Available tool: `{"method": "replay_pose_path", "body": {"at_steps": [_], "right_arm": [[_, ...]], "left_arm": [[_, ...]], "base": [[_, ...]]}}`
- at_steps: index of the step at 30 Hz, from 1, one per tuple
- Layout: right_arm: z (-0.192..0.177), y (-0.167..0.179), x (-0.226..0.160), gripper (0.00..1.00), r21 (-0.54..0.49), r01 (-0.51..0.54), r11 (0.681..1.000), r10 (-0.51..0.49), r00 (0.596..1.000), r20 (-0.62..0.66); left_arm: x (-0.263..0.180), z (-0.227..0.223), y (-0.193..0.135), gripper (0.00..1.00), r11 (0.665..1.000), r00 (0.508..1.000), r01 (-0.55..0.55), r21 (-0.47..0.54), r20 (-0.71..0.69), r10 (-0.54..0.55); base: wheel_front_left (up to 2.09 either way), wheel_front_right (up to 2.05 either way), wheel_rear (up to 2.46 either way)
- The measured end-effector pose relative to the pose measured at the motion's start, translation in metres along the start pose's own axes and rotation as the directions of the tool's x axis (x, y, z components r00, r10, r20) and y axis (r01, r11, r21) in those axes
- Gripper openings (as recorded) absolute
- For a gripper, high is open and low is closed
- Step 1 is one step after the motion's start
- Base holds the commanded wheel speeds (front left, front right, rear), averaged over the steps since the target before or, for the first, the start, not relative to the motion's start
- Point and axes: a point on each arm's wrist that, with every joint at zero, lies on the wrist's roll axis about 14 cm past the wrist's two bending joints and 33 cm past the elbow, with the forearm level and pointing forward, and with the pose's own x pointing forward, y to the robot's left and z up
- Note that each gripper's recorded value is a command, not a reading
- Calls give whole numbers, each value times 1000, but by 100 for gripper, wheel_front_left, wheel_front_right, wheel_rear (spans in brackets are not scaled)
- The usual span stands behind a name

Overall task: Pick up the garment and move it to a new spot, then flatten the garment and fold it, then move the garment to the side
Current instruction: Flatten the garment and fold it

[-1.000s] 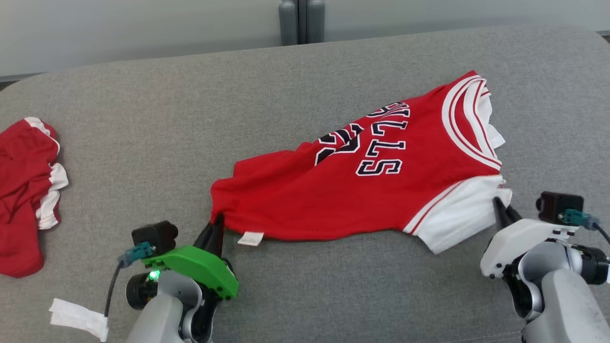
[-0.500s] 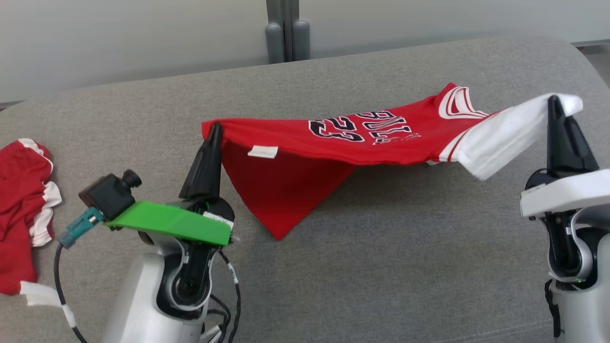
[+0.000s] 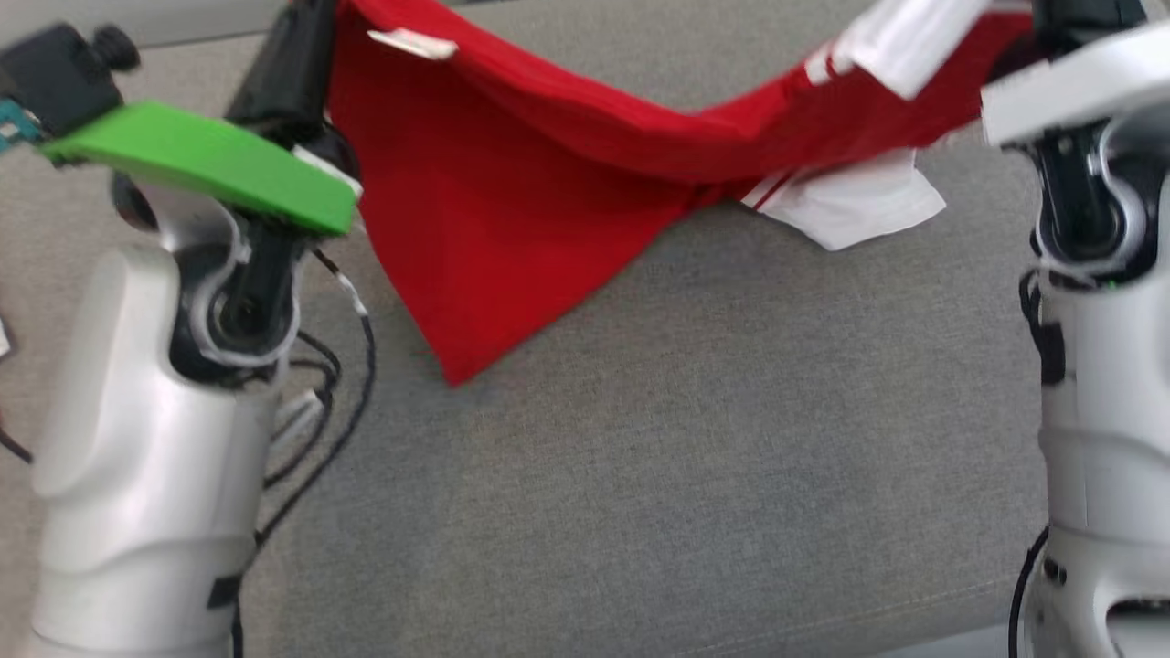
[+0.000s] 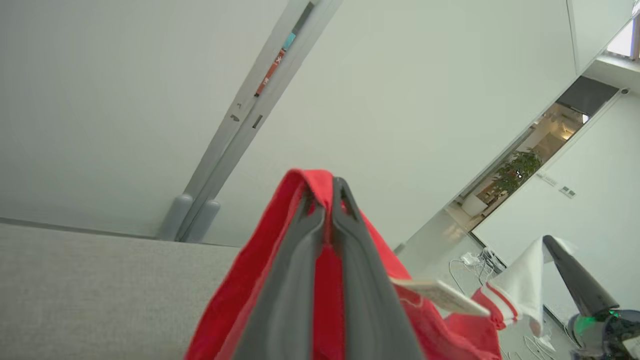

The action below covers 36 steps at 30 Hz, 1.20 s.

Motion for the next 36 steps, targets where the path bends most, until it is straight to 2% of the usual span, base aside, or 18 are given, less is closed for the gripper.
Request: {"method": "replay_pose_path", "body": {"at_steps": [4, 8, 13, 17, 21, 23, 26, 31, 34, 36], "right_arm": [[-10, -9, 55, 0, -7, 14, 1000, -14, 1000, 8], [-2, -11, 99, 0, -102, 13, 995, -3, 995, 98], [53, -13, 132, 0, -187, 36, 982, 30, 941, 337], [88, -1, 142, 0, -225, 29, 974, 74, 897, 436], [131, 18, 134, 0, -265, 11, 964, 139, 831, 539], [132, 20, 132, 0, -282, 7, 959, 152, 830, 537], [99, 15, 136, 0, -308, -7, 951, 155, 875, 458], [-1, -10, 130, 0, -327, -51, 944, 125, 970, 208], [-62, -27, 110, 0, -308, -77, 948, 89, 996, 27], [-92, -36, 92, 0, -281, -84, 956, 64, 995, -78]], "left_arm": [[40, 26, 40, 0, 996, 997, -50, 78, 62, 45], [75, 50, 67, 0, 994, 982, -68, 85, 181, 52], [109, 76, 61, 0, 994, 946, -7, 111, 324, -29], [118, 103, 48, 0, 989, 903, 42, 145, 417, -100], [114, 131, 33, 0, 982, 861, 69, 178, 487, -149], [110, 139, 38, 0, 984, 849, 58, 166, 511, -136], [109, 120, 61, 0, 990, 875, 14, 138, 478, -79], [92, 33, 116, 0, 991, 953, -98, 90, 295, 68], [68, -17, 139, 0, 986, 972, -160, 51, 181, 148], [48, -44, 148, 0, 980, 974, -195, 26, 119, 191]], "base": [[0, 0, 0], [0, 0, 0], [0, 0, 0], [0, 0, 0], [0, 0, 0], [0, 0, 0], [0, 0, 0], [0, 0, 0], [0, 0, 0], [0, 0, 0]]}}
